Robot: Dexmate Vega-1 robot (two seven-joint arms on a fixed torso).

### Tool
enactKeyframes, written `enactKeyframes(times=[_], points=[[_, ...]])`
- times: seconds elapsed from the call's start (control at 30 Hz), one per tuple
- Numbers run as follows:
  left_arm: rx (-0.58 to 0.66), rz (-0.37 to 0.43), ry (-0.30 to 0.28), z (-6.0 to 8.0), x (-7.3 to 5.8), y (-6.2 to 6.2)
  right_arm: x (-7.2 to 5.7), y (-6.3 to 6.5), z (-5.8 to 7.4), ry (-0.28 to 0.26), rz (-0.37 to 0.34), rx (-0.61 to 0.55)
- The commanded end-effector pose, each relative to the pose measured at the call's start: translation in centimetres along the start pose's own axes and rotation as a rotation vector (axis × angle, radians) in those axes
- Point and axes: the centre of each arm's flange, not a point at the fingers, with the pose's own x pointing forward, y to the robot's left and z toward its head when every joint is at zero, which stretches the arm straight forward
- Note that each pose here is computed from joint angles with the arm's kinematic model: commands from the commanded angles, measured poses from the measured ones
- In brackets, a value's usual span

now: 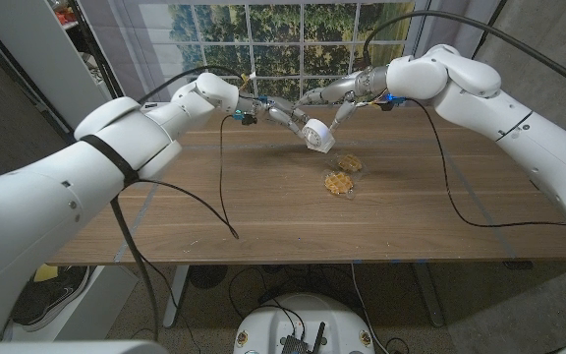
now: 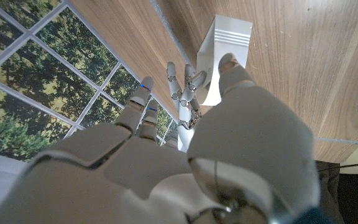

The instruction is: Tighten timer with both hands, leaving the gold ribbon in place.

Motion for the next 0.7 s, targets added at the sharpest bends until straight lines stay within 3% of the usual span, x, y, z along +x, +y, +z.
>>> enactKeyframes(times=[0.03,0.37,0.7], points=[[0.125,-0.058,-0.024,1.7,-0.8,0.3,1.4,-1.5,0.5,0.067,0.218,-0.050],[0.131,-0.047,-0.021,1.5,-0.9,0.3,2.1,-2.3,0.8,0.113,0.372,-0.004],[0.136,-0.012,-0.009,1.1,-0.6,0.4,2.7,-3.5,1.4,0.124,0.446,0.038]])
